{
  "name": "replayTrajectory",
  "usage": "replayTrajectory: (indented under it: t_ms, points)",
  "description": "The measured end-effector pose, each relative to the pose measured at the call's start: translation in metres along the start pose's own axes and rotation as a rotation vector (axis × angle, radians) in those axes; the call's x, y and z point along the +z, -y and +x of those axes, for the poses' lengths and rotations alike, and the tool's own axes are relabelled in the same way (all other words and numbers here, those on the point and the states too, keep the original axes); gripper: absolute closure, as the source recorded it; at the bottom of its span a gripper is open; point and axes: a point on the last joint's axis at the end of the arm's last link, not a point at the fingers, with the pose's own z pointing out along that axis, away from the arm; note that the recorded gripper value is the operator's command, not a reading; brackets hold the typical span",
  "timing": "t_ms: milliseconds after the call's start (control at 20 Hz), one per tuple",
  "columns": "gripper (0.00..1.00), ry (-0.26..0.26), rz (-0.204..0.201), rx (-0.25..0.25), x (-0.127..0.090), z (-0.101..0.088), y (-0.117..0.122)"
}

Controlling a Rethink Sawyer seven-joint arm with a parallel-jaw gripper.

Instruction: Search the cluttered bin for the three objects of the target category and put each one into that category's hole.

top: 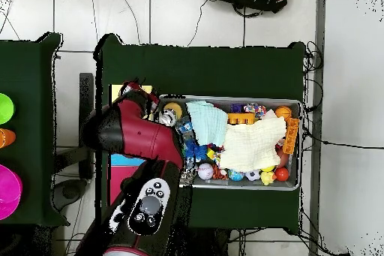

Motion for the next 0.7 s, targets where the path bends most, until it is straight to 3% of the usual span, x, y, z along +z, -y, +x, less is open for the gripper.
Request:
replayTrajectory:
  t_ms: [700]
  points:
    - [0.0, -0.015, -0.025, -0.011, -0.012, 0.014, -0.015]
